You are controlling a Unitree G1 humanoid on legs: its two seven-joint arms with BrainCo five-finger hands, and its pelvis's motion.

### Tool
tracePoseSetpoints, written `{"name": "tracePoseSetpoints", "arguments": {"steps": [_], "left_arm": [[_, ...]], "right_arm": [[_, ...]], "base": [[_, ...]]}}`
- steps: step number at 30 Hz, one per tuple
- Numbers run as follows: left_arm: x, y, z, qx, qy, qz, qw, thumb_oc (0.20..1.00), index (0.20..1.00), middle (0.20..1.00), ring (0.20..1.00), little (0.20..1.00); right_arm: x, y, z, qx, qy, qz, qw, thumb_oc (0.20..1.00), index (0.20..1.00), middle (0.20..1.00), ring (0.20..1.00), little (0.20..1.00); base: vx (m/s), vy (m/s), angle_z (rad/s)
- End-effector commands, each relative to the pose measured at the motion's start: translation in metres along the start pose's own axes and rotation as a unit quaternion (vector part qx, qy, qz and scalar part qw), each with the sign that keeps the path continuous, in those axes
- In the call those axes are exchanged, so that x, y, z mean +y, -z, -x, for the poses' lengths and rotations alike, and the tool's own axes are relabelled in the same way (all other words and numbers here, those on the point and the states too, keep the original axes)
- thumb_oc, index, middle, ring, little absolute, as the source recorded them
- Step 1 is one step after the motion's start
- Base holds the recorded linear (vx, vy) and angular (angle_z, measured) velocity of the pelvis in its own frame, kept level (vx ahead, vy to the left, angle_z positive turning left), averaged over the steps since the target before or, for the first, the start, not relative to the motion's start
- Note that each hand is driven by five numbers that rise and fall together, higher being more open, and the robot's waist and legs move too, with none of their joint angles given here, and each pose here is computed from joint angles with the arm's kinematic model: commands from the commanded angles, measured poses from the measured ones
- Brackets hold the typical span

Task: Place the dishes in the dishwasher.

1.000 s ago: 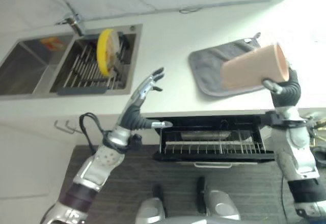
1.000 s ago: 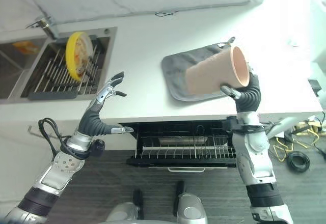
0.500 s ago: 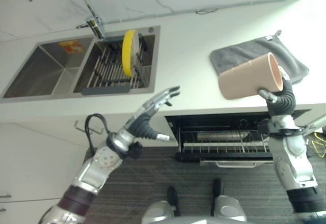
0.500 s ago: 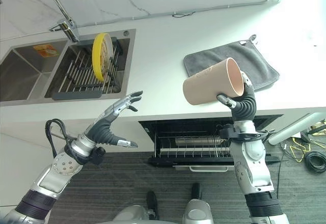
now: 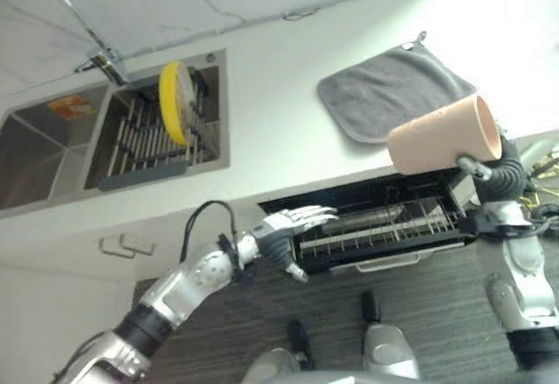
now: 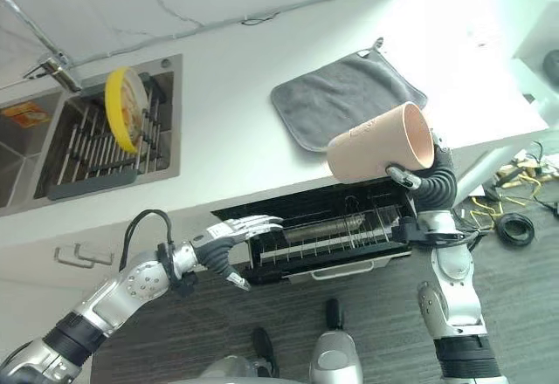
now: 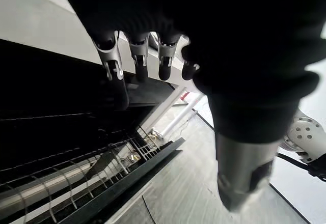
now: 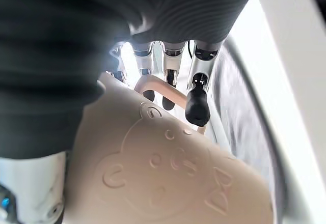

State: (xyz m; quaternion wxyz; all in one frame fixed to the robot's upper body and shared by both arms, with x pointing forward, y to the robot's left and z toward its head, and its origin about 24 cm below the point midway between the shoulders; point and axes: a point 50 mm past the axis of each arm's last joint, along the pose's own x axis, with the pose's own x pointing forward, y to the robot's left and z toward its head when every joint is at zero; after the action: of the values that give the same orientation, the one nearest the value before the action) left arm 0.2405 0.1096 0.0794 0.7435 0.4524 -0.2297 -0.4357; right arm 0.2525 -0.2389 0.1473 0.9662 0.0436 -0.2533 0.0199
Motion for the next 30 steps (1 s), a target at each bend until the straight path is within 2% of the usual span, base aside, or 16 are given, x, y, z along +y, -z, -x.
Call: {"name": "tracePoseSetpoints", "arguments": {"steps": [1,4,13,21,30], "left_arm": [[0.006,-0.002,-0.001,-0.002,0.024,-0.033,0.999,1.000,1.000,1.000,1.000,1.000],[-0.002,0.004,-0.009,0.018,0.028,-0.045,0.998,1.000,1.000,1.000,1.000,1.000],[-0.003,0.041,-0.020,0.131,-0.051,-0.080,0.987,1.000,1.000,1.000,1.000,1.000],[0.012,0.044,-0.033,0.139,-0.086,-0.114,0.980,1.000,1.000,1.000,1.000,1.000],[0.006,0.036,-0.035,0.107,-0.044,-0.105,0.988,1.000,1.000,1.000,1.000,1.000]], "right_arm": [[0.005,-0.035,-0.011,-0.110,-0.022,0.000,0.994,0.200,0.200,0.200,0.200,0.200],[0.001,-0.043,-0.012,-0.124,-0.026,0.006,0.992,0.200,0.200,0.200,0.200,0.200],[-0.006,-0.031,-0.011,-0.073,-0.031,-0.006,0.997,0.200,0.200,0.200,0.200,0.200],[0.008,-0.029,-0.031,-0.087,-0.039,-0.013,0.995,0.200,0.200,0.200,0.200,0.200],[0.019,-0.016,-0.038,-0.058,-0.073,0.011,0.996,0.200,0.200,0.200,0.200,0.200]], "base": [[-0.05,-0.020,-0.27],[0.00,0.002,-0.17],[-0.01,0.001,-0.34],[-0.13,-0.022,0.00],[0.00,0.010,0.05]]}}
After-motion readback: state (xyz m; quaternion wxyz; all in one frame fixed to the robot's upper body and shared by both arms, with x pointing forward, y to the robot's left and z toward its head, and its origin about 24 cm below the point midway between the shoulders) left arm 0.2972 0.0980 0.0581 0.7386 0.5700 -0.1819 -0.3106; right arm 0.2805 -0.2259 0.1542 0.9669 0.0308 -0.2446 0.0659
